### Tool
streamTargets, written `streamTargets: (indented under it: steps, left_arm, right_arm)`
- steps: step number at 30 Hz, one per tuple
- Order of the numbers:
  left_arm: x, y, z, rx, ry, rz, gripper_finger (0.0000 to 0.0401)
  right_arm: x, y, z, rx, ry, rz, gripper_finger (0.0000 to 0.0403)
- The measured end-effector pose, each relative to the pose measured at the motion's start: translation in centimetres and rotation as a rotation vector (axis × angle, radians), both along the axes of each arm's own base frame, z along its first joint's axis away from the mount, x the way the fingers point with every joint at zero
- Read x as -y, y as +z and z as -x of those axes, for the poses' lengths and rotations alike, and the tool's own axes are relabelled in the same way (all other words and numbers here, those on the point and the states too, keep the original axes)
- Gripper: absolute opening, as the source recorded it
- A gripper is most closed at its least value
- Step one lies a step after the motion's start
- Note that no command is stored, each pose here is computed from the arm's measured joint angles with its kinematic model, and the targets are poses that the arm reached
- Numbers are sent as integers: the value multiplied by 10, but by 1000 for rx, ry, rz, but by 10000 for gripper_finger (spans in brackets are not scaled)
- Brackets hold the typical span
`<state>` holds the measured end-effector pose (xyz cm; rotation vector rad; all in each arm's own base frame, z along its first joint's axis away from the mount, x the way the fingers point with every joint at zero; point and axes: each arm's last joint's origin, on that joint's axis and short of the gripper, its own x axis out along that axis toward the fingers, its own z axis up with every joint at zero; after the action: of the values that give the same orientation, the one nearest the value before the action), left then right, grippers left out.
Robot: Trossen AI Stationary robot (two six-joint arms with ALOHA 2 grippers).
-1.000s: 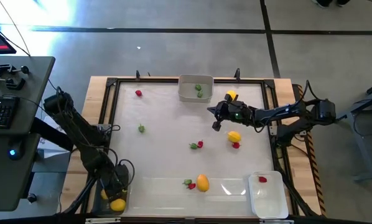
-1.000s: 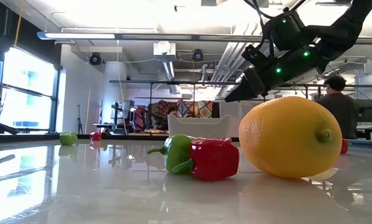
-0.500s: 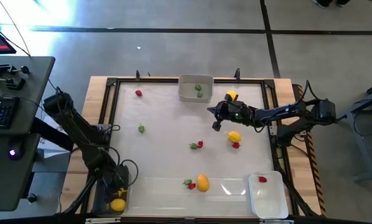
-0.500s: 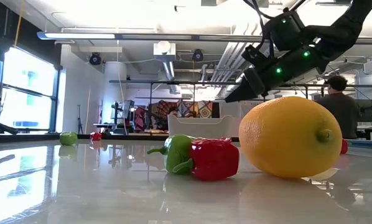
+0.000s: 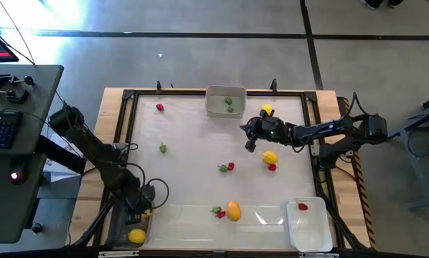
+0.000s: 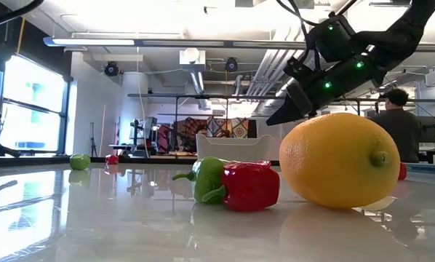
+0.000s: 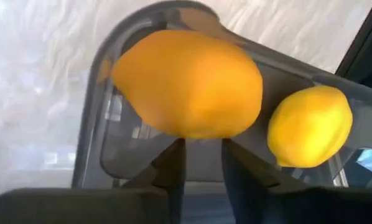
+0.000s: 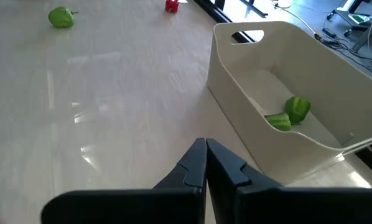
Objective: Sort produce into baskets
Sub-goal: Put the green chili pepper into the gray bin
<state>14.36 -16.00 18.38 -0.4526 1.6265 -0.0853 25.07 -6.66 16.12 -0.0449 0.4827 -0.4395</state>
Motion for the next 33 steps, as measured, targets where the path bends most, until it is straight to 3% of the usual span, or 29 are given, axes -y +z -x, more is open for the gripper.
streamTargets:
  steps: [6, 13, 19, 23, 29, 33]
  left_arm:
    - [-5, -1, 5, -57, 0, -50, 34]
    - [-6, 0, 8, -102, -8, -27, 3]
    - [10, 10, 2, -41, -54, 199, 0]
    - [24, 10, 2, 24, -107, 260, 0]
    - [41, 1, 6, 91, -181, 239, 0]
    - [47, -12, 10, 77, -207, 169, 0]
  right_arm:
    - [0, 0, 0, 1, 0, 1, 0]
    - [0, 0, 0, 0, 1, 2, 0]
    - [0, 1, 0, 4, 5, 12, 0]
    - [0, 1, -1, 3, 13, 28, 0]
    - [0, 2, -1, 1, 17, 36, 0]
    - [0, 1, -1, 0, 16, 35, 0]
